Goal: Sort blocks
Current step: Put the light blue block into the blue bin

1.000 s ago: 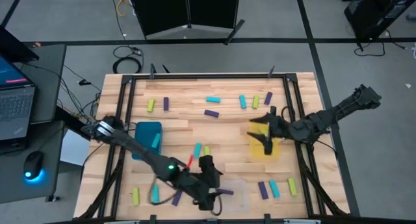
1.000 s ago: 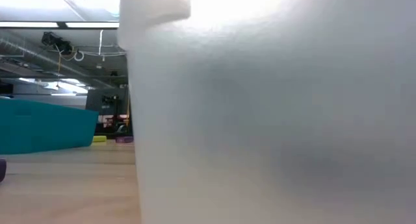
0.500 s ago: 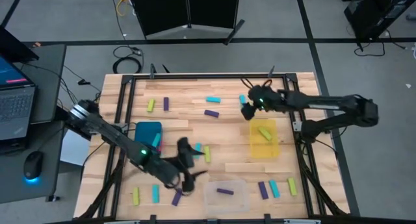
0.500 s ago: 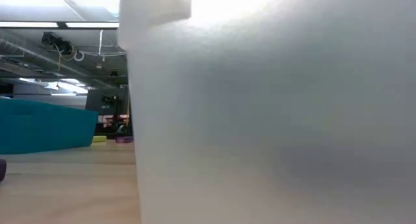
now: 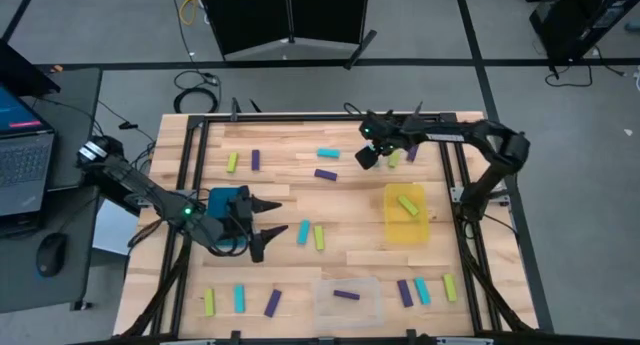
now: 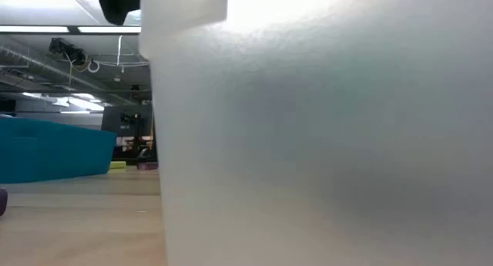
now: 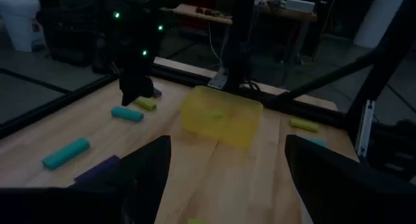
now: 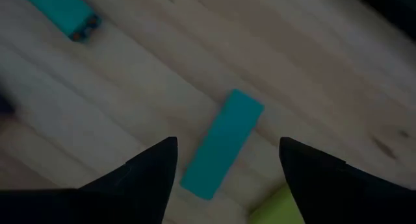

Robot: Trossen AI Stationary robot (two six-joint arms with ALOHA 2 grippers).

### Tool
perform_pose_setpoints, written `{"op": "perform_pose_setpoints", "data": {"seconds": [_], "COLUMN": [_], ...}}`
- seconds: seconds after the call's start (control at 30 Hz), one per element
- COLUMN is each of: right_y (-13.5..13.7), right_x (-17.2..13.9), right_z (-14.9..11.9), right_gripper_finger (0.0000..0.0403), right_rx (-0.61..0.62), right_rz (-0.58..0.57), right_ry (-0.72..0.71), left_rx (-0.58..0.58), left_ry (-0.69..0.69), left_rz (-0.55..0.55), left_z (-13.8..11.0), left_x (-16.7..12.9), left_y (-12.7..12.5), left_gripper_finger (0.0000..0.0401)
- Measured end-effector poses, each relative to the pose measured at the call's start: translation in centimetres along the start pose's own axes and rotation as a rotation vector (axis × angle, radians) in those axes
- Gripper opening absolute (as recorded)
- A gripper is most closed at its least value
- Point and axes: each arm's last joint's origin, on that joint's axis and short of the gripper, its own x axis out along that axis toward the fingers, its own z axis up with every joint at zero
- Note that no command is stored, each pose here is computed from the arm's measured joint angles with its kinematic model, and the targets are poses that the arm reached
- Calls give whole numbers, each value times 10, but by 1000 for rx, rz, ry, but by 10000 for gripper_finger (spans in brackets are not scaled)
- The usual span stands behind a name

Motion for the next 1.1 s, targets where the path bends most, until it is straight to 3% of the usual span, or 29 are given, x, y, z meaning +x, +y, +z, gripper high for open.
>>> {"op": "perform_pose_setpoints", "data": {"seconds": [0.23, 0.4, 0.7, 1.03, 1.1], "right_y": [1, 2, 4, 5, 5], "right_x": [20, 32, 46, 47, 47], "right_z": [2, -1, -3, -5, -5], "right_gripper_finger": [336, 337, 266, 118, 112], "right_rx": [29, 36, 37, 40, 41], "right_rz": [8, -13, -15, 2, -2], "right_ry": [80, 121, 160, 177, 177], "left_rx": [3, 9, 9, -50, -77], "left_ry": [-3, 0, 1, -50, -75], "left_rz": [8, 10, 13, 9, 5], "left_z": [-1, -2, -2, 4, 7], "left_x": [-1, -1, -1, -1, -1], "left_y": [2, 2, 2, 0, -1], "left_gripper_finger": [307, 307, 307, 307, 307]}}
